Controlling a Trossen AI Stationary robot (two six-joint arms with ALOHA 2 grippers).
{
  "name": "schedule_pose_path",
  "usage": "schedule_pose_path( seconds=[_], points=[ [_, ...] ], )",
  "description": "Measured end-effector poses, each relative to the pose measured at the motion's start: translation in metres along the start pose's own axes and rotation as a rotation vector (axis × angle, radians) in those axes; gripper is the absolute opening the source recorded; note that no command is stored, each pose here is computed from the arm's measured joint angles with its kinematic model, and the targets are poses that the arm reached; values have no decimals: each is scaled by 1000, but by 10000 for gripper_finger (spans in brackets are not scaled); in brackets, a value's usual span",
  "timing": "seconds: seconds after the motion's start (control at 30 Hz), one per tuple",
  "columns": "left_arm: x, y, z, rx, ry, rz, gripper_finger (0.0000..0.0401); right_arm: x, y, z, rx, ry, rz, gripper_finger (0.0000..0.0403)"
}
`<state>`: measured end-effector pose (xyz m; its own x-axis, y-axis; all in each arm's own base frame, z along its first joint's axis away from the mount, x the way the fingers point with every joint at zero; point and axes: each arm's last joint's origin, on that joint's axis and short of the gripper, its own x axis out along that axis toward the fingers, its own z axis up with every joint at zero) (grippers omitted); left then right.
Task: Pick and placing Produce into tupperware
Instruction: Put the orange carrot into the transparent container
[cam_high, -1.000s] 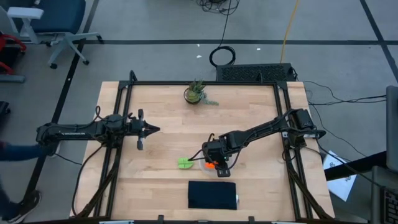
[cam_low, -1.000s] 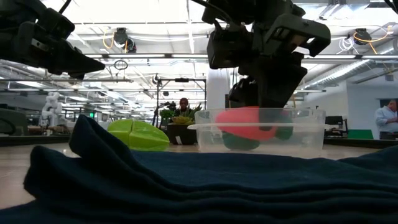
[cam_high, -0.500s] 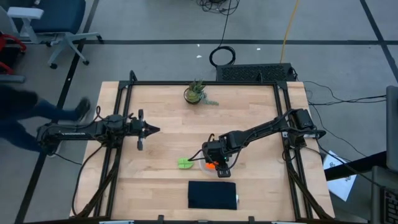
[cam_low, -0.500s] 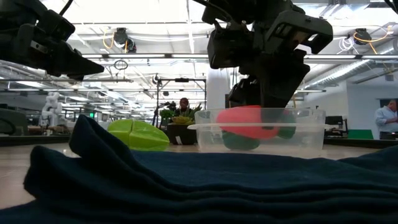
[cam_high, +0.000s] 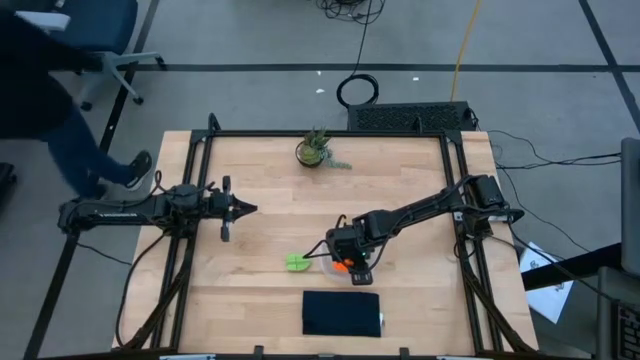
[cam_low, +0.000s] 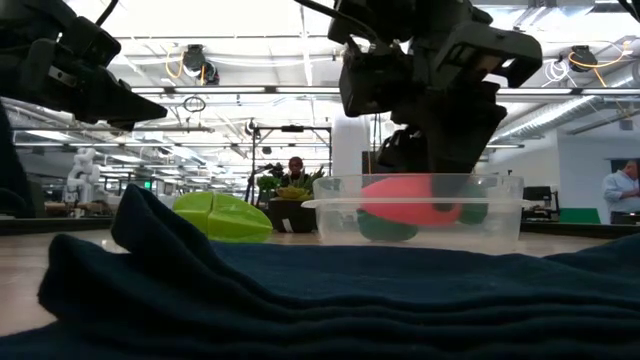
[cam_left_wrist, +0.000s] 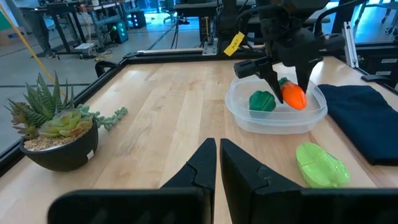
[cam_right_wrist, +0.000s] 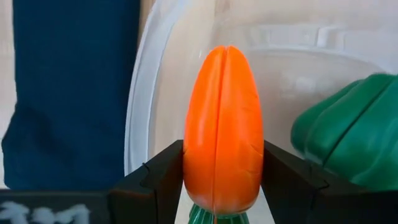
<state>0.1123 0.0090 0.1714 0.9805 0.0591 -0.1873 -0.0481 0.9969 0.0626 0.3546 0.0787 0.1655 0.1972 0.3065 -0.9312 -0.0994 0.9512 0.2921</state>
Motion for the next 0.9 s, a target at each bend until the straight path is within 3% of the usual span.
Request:
schedule_pose_path(
  seconds=[0.9],
  points=[
    [0, 0, 0, -8, 0, 0, 26, 0, 0, 0, 33, -1, -1, 186]
  ],
)
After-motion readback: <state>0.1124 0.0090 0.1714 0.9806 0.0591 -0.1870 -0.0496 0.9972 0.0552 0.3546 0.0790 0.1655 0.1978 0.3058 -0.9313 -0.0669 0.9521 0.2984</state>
